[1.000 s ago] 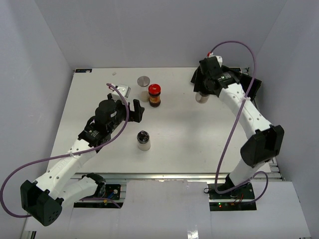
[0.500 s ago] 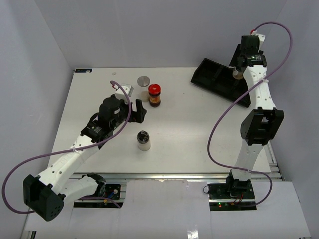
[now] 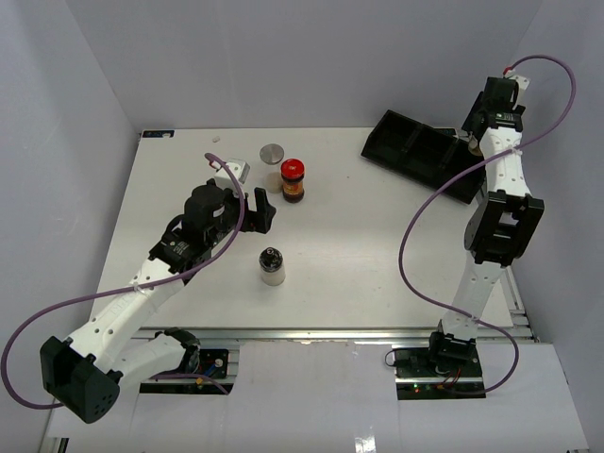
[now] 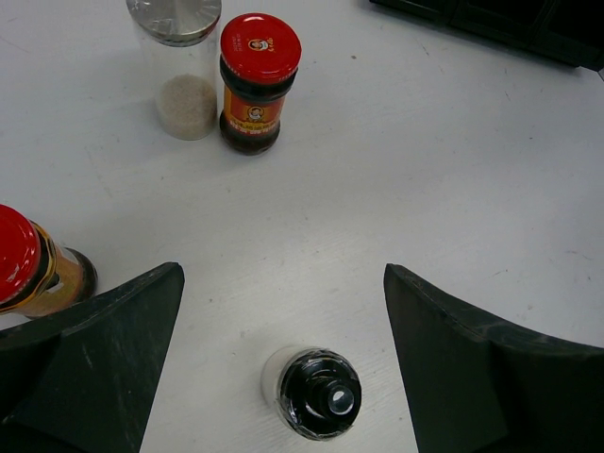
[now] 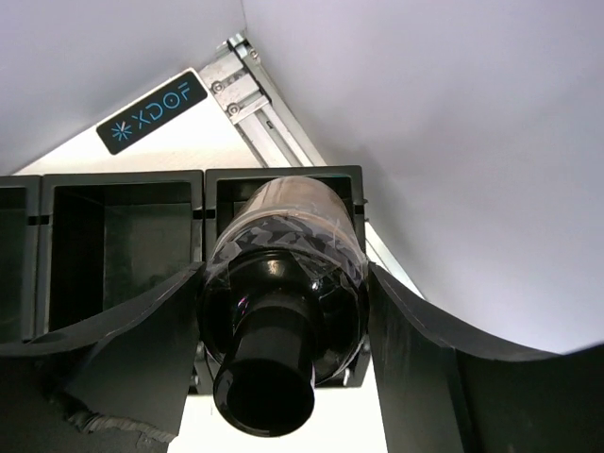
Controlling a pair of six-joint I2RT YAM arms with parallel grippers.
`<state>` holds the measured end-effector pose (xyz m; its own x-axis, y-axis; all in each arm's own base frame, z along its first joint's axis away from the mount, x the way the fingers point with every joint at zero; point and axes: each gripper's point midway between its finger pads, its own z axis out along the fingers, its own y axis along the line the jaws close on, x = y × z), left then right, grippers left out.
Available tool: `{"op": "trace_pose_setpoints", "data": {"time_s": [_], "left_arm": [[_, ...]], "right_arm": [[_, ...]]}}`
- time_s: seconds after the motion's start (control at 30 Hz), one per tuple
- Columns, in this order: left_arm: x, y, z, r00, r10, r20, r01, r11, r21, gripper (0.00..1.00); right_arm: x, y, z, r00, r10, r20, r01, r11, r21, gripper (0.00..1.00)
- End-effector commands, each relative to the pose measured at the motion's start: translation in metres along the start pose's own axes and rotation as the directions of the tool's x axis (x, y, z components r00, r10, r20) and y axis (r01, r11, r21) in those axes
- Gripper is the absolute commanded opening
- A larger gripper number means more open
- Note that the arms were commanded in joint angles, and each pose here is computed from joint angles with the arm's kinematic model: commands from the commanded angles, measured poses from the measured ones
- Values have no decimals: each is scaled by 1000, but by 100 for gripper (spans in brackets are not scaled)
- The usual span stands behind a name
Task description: Organize the condiment bottles
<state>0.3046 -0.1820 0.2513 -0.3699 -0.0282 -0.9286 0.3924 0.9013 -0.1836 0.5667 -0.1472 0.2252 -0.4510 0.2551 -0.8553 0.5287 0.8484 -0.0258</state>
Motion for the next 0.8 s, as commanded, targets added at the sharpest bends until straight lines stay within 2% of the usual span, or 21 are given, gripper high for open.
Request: {"op": "trace_pose_setpoints", "data": {"time_s": [0.0,0.47,0.77], "left_arm": [[-20,-4,-8,999,-3,48,3,1000,7,98],[-19,-4,-7,999,1,43,-1,1000,4,98],[-19,-5,-6,999,-1,36,0,1000,12,98]], "right_arm": [[-35,13,8,992,42,117,-35,998,-57,8],[9,19,47,999,13,42,-11,999,-47,8],[29,16,58,1000,23,21,-23,1000,-19,16]]}}
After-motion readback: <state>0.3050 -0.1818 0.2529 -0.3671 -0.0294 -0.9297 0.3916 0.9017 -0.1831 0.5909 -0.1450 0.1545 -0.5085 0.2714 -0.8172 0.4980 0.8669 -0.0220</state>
